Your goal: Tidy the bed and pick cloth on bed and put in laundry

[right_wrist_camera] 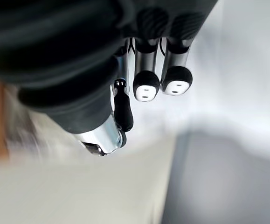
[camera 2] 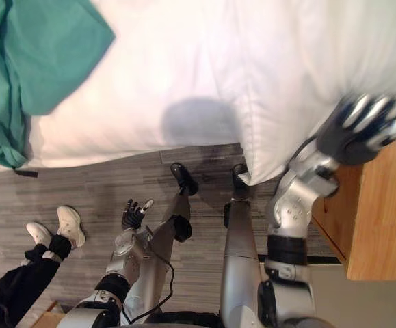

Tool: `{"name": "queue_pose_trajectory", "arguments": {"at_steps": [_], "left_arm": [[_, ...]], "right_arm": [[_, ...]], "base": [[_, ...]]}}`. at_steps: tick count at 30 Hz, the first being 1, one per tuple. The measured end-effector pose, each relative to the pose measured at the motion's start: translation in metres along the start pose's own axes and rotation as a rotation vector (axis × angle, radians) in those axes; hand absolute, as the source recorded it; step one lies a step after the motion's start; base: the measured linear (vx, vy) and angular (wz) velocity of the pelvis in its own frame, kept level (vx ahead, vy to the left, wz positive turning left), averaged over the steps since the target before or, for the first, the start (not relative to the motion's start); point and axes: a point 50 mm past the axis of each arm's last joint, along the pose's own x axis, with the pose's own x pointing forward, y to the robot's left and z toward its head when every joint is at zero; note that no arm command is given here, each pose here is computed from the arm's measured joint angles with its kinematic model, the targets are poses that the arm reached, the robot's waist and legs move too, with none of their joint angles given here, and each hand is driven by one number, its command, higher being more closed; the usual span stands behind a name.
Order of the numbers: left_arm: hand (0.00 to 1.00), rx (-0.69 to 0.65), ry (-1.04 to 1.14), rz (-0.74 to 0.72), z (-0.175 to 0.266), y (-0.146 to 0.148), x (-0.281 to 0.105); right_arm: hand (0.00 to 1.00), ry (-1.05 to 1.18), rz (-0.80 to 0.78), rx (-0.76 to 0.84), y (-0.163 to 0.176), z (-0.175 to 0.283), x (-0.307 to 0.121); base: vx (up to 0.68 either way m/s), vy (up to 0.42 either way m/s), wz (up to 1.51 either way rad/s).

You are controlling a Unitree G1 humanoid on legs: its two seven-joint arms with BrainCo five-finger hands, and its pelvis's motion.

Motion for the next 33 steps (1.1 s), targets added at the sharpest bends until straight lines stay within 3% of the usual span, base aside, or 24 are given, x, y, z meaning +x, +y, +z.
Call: {"name": "queue_pose_trajectory", "arguments": {"at_steps": [2, 4, 5, 9, 13, 16, 18, 21, 23, 26, 30, 33], "left_arm": [[0.0, -0.06, 0.008, 0.03, 0.001, 0.004, 0.001], [0.0, -0.085, 0.02, 0.042, 0.0, 0.004, 0.001], [0.0, -0.097, 0.027, 0.046, 0.0, 0.005, 0.001], [0.0, -0.106, 0.047, 0.052, -0.002, 0.007, 0.001], [0.0, -0.062, 0.113, 0.061, -0.01, 0.012, 0.0], [0.0, -0.007, 0.176, 0.095, -0.026, 0.034, -0.007], [0.0, 0.059, 0.252, 0.142, -0.047, 0.062, -0.02], [0.0, 0.106, 0.317, 0.204, -0.067, 0.09, -0.037], [0.0, 0.154, 0.316, 0.236, -0.069, 0.109, -0.042], [0.0, 0.236, 0.338, 0.222, -0.081, 0.116, -0.052], [0.0, 0.387, 0.318, 0.2, -0.071, 0.126, -0.047], [0.0, 0.535, 0.368, 0.247, -0.07, 0.161, -0.057]], "right_arm": [[1.0, 0.054, -0.212, -0.054, -0.031, 0.016, -0.05], [1.0, 0.117, -0.281, -0.105, -0.04, 0.025, -0.071], [0.0, 0.166, -0.325, -0.153, -0.045, 0.032, -0.084], [0.0, 0.323, -0.432, -0.303, -0.057, 0.039, -0.103], [0.0, 0.668, -0.624, -0.689, -0.078, 0.04, -0.137], [0.0, 0.976, -0.673, -1.084, -0.088, 0.047, -0.167], [0.0, 1.102, -0.741, -1.229, -0.09, 0.062, -0.194], [0.0, 1.151, -0.884, -1.236, -0.089, 0.09, -0.218], [0.0, 1.13, -1.063, -1.207, -0.086, 0.119, -0.241], [0.0, 1.123, -1.187, -1.232, -0.079, 0.154, -0.253], [0.0, 1.146, -1.371, -1.16, -0.075, 0.149, -0.289], [0.0, 1.282, -1.412, -1.076, -0.072, 0.13, -0.317]], "base": [[0.04, -0.032, -0.23], [0.05, -0.017, -0.17], [0.05, -0.009, -0.17], [0.07, -0.006, -0.05], [0.08, -0.005, 0.39], [0.07, 0.042, 0.53], [0.12, 0.099, 0.47], [0.12, 0.083, 0.52], [0.13, 0.066, 0.57], [0.14, 0.246, 0.32], [0.14, 0.445, 0.12], [0.08, 0.352, -0.12]]}}
